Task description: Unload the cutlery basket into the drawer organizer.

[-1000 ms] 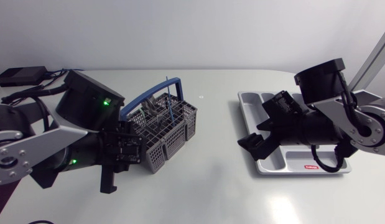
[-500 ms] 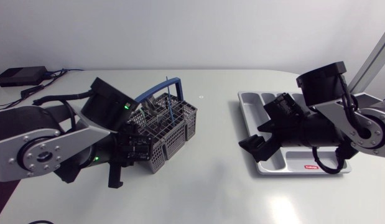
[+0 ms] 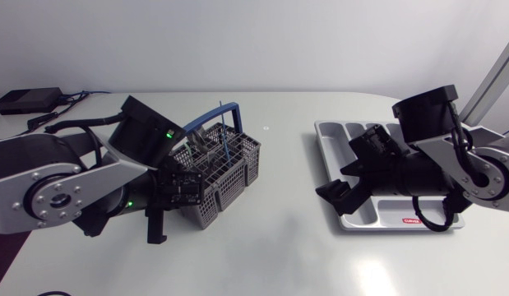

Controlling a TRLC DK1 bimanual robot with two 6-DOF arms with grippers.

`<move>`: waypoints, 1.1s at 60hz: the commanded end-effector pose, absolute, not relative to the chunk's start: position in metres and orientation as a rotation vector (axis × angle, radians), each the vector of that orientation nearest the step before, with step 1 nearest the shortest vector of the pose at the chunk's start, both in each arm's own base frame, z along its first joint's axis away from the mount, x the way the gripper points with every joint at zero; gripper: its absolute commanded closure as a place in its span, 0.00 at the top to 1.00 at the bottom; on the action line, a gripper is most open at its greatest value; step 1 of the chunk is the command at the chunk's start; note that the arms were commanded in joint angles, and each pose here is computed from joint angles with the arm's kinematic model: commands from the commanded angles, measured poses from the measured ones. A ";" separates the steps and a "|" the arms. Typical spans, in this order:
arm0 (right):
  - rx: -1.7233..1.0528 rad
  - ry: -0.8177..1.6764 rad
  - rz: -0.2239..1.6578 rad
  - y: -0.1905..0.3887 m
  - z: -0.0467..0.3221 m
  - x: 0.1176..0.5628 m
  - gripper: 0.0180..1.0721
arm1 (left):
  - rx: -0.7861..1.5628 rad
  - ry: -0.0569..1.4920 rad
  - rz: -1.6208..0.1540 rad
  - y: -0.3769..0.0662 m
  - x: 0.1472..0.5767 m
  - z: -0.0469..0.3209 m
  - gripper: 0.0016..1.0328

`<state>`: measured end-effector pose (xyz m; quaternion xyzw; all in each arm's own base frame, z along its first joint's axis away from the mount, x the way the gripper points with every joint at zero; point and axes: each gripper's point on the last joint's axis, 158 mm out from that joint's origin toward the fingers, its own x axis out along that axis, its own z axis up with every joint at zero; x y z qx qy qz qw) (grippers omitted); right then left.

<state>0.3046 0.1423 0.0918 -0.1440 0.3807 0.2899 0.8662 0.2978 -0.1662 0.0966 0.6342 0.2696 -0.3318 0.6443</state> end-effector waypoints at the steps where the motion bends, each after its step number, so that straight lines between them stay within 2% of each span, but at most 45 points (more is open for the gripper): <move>1: -0.315 0.808 0.614 0.139 0.082 0.299 0.95 | 1.405 0.566 -0.712 -0.169 0.306 0.123 0.03; 31: -0.315 0.780 0.618 0.141 0.092 0.297 0.95 | 1.286 0.457 -0.691 -0.166 0.287 0.189 0.03; 46: -0.322 0.658 0.620 0.144 0.127 0.287 0.95 | 1.137 0.403 -0.686 -0.170 0.272 0.234 0.03; 52: -0.374 0.582 0.560 0.139 0.144 0.283 0.95 | 1.049 0.401 -0.678 -0.173 0.269 0.251 0.03; 66: -0.442 0.444 0.586 0.157 0.175 0.257 0.95 | 0.778 0.431 -0.732 -0.219 0.272 0.281 0.03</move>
